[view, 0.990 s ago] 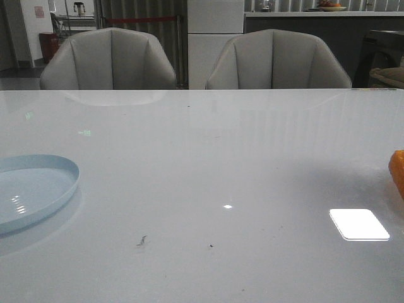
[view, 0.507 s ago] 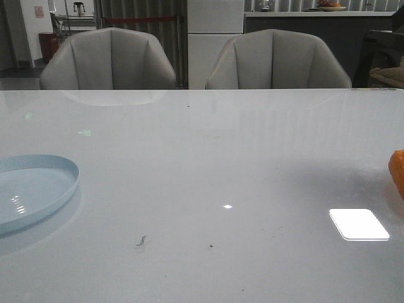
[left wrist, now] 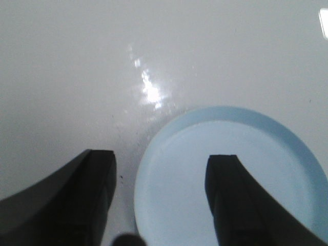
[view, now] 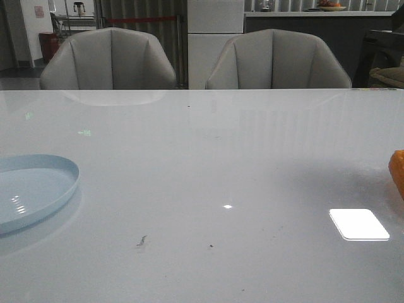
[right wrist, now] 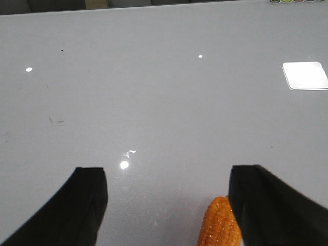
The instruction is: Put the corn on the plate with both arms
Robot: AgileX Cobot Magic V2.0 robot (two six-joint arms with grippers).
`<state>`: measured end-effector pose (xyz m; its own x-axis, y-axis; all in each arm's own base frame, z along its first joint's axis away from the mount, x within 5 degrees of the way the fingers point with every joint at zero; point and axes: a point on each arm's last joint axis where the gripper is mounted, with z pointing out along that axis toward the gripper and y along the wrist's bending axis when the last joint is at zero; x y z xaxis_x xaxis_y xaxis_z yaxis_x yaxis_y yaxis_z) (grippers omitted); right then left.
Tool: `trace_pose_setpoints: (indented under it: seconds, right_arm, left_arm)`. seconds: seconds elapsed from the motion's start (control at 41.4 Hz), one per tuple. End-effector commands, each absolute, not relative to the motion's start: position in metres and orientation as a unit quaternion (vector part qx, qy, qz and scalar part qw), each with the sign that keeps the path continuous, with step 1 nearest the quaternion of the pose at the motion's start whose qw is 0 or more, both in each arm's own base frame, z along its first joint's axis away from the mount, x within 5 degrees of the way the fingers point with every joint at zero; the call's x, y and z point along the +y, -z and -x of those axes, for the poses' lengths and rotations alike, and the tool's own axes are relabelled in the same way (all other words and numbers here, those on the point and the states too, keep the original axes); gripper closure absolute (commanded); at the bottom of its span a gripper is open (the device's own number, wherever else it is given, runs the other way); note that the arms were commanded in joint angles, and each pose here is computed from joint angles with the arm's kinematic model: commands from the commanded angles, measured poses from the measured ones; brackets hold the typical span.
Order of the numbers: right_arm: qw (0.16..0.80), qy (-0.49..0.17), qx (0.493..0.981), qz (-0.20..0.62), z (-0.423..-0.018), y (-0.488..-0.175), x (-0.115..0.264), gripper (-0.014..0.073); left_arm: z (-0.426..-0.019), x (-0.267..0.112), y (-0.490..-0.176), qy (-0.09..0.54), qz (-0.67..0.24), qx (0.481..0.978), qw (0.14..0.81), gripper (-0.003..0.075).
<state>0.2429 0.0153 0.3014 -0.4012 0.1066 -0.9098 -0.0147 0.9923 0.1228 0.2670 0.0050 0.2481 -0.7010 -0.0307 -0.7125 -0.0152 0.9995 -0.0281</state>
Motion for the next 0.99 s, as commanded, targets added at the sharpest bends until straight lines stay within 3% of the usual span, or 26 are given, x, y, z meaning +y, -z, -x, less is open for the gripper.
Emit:
trace_pose_setpoints:
  seconds: [0.0, 0.217, 0.627, 0.965]
  right_arm:
    - [0.602, -0.051, 0.797, -0.022, -0.245, -0.324, 0.014, 0.0001]
    - [0.602, -0.051, 0.797, -0.022, -0.245, -0.324, 0.014, 0.0001]
    - [0.602, -0.052, 0.797, -0.023, -0.245, -0.324, 0.014, 0.0001]
    - [0.602, -0.052, 0.797, -0.023, -0.245, -0.324, 0.014, 0.0001]
  left_arm:
    - [-0.285, 0.006, -0.263, 0.015, 0.020, 0.922, 0.386, 0.0264]
    - [-0.326, 0.015, -0.258, 0.019, 0.032, 0.942, 0.333, 0.0264]
    - [-0.369, 0.030, -0.207, 0.038, 0.049, 0.988, 0.142, 0.0264]
    - [-0.371, 0.030, -0.191, 0.039, 0.050, 0.992, 0.113, 0.0272]
